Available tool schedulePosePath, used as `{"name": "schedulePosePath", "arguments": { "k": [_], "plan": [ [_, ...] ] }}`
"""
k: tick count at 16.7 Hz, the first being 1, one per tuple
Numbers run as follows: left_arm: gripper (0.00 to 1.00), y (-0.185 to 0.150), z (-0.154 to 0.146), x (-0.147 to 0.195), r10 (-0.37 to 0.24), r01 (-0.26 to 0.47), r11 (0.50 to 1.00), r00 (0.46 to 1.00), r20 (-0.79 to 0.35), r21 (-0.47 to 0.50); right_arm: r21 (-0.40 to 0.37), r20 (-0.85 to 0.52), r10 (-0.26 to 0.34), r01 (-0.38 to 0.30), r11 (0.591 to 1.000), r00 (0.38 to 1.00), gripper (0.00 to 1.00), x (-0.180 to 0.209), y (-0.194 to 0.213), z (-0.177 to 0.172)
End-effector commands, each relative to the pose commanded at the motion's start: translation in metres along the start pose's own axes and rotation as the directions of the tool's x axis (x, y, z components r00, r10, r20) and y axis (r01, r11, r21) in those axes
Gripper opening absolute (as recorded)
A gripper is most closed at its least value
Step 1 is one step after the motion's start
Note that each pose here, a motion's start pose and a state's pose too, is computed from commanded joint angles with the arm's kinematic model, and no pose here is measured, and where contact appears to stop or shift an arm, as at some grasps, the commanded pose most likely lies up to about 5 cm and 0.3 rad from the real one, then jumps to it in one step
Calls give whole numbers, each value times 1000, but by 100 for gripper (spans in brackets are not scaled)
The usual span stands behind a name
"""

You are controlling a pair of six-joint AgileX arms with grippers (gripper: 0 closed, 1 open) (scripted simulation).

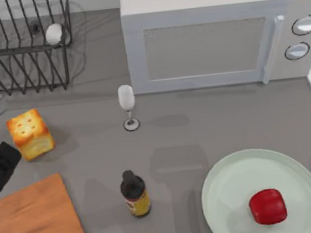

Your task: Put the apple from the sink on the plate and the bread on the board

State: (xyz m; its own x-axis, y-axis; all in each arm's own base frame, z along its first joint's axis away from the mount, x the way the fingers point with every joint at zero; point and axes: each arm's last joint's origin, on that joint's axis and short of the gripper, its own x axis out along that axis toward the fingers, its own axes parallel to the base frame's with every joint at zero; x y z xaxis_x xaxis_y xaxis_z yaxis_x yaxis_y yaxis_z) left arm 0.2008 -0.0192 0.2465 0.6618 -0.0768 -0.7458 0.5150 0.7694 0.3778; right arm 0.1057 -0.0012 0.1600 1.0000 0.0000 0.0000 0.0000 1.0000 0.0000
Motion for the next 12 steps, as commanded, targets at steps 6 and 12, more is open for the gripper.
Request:
{"name": "schedulePosePath", "arguments": {
  "k": [6, 12],
  "plan": [
    [100, 38, 62, 87, -259, 343, 918, 898, -356, 198, 0, 0, 0, 0, 1000, 1000, 100, 0, 0, 0],
    [100, 51, 84, 163, -367, 541, 813, 765, -530, 217, 0, 0, 0, 0, 1000, 1000, 100, 0, 0, 0]
  ]
}}
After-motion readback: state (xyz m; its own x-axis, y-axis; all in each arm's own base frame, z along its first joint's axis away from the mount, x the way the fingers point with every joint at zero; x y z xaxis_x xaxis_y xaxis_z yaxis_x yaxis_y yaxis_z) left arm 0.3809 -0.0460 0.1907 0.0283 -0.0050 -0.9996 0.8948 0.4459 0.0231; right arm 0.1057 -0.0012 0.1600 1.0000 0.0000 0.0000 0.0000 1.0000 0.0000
